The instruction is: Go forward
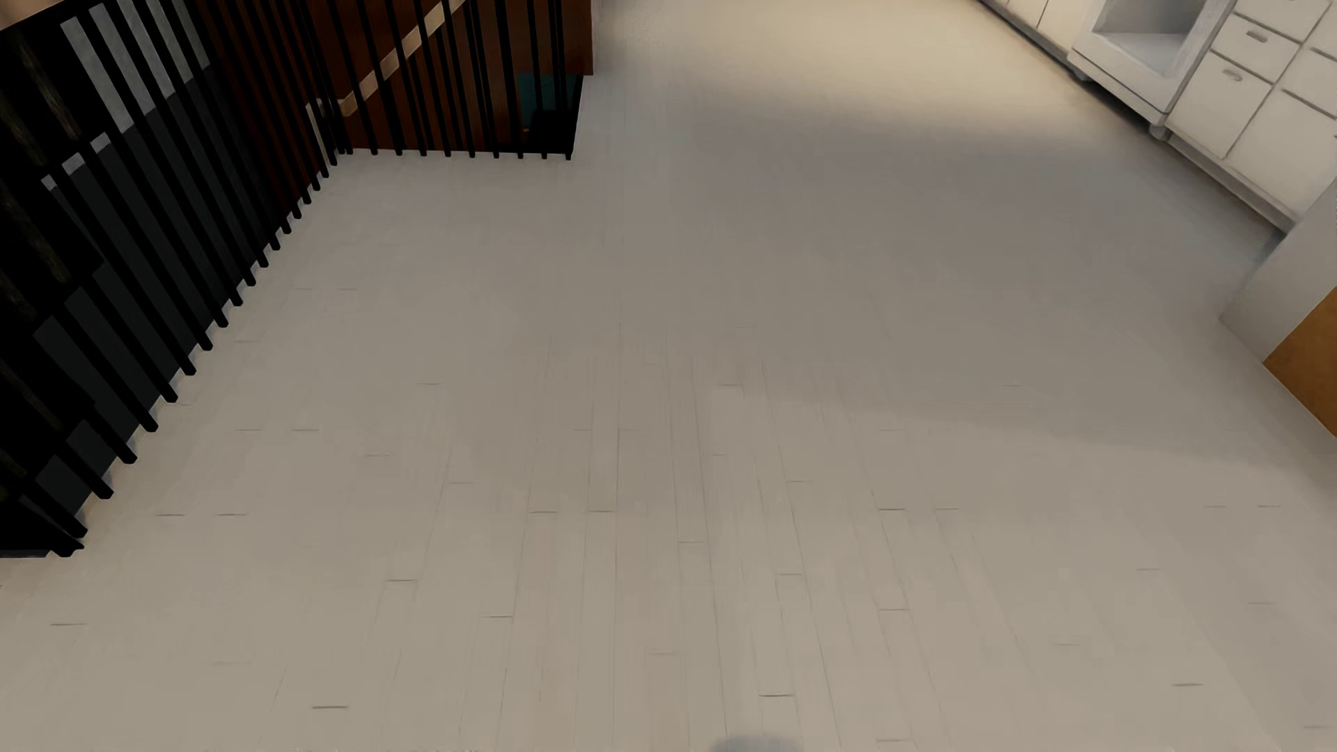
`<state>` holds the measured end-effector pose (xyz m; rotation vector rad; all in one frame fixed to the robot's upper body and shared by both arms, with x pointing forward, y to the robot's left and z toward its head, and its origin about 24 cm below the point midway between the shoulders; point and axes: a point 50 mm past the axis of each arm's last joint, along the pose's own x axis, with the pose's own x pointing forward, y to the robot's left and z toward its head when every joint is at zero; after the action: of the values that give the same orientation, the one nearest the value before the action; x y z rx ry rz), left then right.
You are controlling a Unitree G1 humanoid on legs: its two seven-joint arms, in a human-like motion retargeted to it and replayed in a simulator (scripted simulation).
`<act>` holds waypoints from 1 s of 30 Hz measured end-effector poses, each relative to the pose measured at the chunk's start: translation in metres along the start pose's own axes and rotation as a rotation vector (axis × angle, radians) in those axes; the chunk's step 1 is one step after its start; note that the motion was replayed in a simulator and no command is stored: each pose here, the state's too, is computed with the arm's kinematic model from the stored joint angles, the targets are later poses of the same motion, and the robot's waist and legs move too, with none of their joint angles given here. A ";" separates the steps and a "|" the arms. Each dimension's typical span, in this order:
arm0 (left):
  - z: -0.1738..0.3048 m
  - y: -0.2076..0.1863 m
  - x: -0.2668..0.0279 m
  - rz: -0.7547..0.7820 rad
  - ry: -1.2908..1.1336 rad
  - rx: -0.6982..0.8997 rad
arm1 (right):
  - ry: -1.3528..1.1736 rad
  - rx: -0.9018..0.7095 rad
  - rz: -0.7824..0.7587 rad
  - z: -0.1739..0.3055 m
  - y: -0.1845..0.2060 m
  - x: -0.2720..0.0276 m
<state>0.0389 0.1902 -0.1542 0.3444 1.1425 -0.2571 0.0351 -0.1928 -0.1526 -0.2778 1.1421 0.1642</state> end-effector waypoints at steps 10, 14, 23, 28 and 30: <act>0.122 0.034 -0.002 0.105 -0.435 -0.047 | 0.118 0.076 -0.022 -0.032 0.003 -0.007; 0.202 0.045 -0.032 0.139 -0.756 -0.043 | 0.257 0.131 -0.062 -0.067 -0.003 -0.017; 0.149 0.009 -0.002 -0.008 -0.508 0.143 | 0.045 0.019 -0.088 -0.001 -0.031 0.006; 0.027 0.010 0.001 0.010 -0.106 0.052 | -0.365 0.037 -0.127 0.100 -0.042 -0.001; -0.017 0.010 -0.009 0.039 0.035 -0.029 | -0.494 0.041 -0.150 0.131 -0.049 -0.011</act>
<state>0.0246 0.2066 -0.1509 0.3466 1.1721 -0.2004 0.1581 -0.2001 -0.0857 -0.2670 0.6316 0.0699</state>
